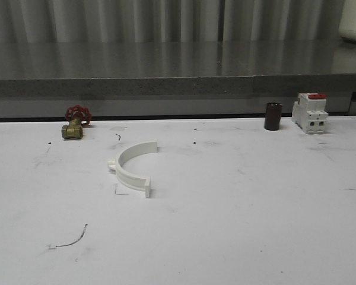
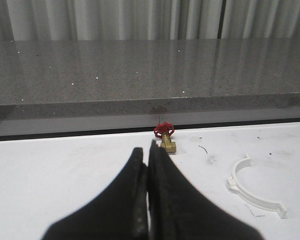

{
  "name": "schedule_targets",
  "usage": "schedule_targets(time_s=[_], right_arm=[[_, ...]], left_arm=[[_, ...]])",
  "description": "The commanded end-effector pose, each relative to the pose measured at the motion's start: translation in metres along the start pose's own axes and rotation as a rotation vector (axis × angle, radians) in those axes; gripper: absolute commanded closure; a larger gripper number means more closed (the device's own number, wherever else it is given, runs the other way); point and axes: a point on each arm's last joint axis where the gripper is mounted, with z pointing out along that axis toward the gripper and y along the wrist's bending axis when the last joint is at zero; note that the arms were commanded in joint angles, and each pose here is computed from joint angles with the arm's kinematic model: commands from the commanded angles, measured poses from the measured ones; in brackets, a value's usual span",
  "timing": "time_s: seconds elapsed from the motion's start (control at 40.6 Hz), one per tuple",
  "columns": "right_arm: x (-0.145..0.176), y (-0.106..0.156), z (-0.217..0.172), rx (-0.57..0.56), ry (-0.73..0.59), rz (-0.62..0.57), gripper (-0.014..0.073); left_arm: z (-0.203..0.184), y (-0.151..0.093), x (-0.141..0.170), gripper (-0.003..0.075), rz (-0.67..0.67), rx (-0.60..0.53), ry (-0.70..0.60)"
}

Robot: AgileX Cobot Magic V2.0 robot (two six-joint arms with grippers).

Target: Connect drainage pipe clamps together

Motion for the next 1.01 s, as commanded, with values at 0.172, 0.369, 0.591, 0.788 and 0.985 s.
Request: schedule_targets(time_s=[0.172, 0.369, 0.591, 0.788, 0.985], right_arm=[[-0.028, -0.031, 0.045, 0.042, 0.071, -0.025, 0.0002], [-0.037, -0.032, 0.081, 0.013, 0.137, -0.06, 0.0002], [-0.046, -0.03, 0.107, -0.019, 0.157, -0.057, 0.0002], [-0.051, -0.03, 0.112, -0.026, 0.176, -0.054, 0.0006], [-0.047, -0.029, 0.121, -0.041, 0.209, -0.043, 0.0145]], left_arm=[[-0.002, -0.001, -0.014, 0.0741, 0.007, 0.015, -0.089], [-0.002, -0.001, -0.014, 0.0741, 0.007, 0.015, -0.089], [-0.002, -0.001, -0.014, 0.0741, 0.007, 0.015, -0.089], [-0.002, -0.001, -0.014, 0.0741, 0.007, 0.015, -0.089], [-0.002, -0.001, -0.014, 0.0741, 0.007, 0.015, -0.089]])
